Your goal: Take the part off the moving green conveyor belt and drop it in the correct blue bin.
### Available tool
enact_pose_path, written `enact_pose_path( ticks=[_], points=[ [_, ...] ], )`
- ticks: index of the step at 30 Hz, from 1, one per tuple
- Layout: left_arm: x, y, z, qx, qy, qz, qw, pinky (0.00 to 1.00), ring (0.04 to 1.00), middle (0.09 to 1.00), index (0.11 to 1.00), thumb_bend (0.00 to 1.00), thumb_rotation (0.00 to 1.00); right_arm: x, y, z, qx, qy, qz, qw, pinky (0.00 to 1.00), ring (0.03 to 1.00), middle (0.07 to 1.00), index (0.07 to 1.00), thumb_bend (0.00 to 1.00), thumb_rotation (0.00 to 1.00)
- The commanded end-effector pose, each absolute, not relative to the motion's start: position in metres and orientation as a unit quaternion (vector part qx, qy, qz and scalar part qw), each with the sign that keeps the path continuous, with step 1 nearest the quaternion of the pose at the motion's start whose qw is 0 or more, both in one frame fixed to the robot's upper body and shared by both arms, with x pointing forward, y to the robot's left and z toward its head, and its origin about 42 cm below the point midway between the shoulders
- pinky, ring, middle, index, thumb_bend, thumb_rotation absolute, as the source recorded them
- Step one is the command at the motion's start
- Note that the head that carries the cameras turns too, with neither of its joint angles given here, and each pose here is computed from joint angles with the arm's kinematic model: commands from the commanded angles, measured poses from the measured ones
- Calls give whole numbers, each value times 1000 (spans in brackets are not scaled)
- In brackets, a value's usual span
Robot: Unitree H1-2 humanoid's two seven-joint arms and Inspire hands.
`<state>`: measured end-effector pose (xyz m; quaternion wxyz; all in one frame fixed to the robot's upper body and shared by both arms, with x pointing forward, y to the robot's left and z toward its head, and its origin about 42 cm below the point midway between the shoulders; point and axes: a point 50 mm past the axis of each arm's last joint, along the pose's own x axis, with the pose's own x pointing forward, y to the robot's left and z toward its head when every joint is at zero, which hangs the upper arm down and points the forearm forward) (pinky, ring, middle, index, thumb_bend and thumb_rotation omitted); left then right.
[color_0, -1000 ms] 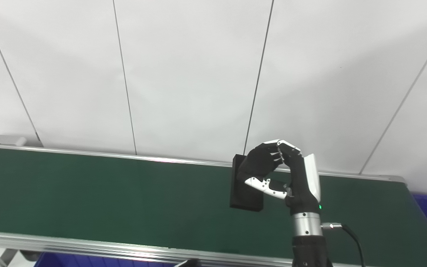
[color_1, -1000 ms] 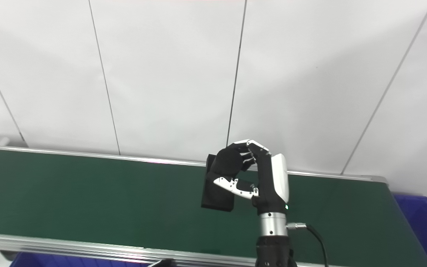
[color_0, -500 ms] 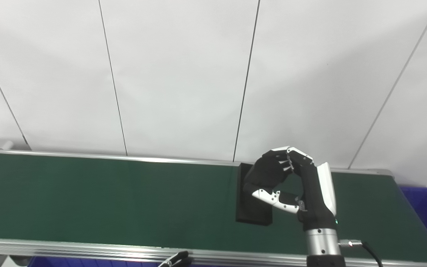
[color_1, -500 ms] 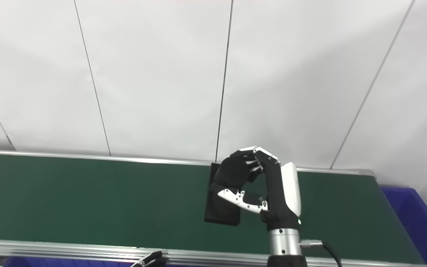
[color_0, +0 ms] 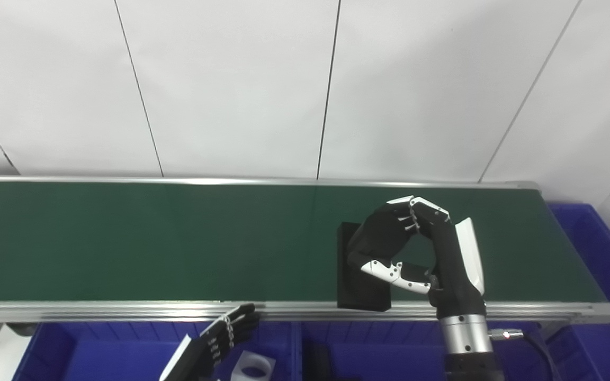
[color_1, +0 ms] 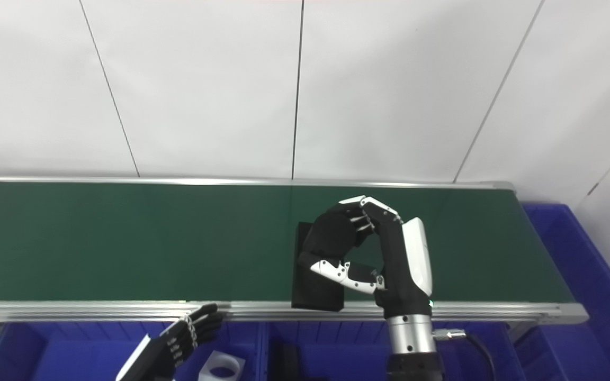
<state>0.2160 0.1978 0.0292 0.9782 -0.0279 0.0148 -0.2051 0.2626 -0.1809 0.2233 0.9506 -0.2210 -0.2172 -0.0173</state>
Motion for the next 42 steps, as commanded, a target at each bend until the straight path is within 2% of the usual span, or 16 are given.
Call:
enact_pose_path(
  ticks=[1, 20, 29, 42],
  points=[
    [219, 197, 40, -28, -4, -209, 978, 830, 832, 823, 821, 1000, 175, 257, -178, 237, -200, -244, -21, 949, 330, 437, 487, 500, 500, 0],
    [221, 195, 57, -25, -11, -218, 976, 820, 827, 822, 788, 1000, 197, 228, -180, 223, -209, -192, -4, 959, 317, 435, 499, 527, 496, 0],
    [222, 195, 62, -33, -10, -215, 976, 810, 814, 812, 787, 1000, 186, 217, -182, 203, -216, -166, 1, 962, 362, 456, 496, 484, 502, 0],
    [220, 200, 67, -34, -6, -212, 977, 822, 824, 814, 790, 1000, 189, 212, -187, 159, -222, -105, -4, 969, 401, 460, 490, 476, 504, 0]
  ],
)
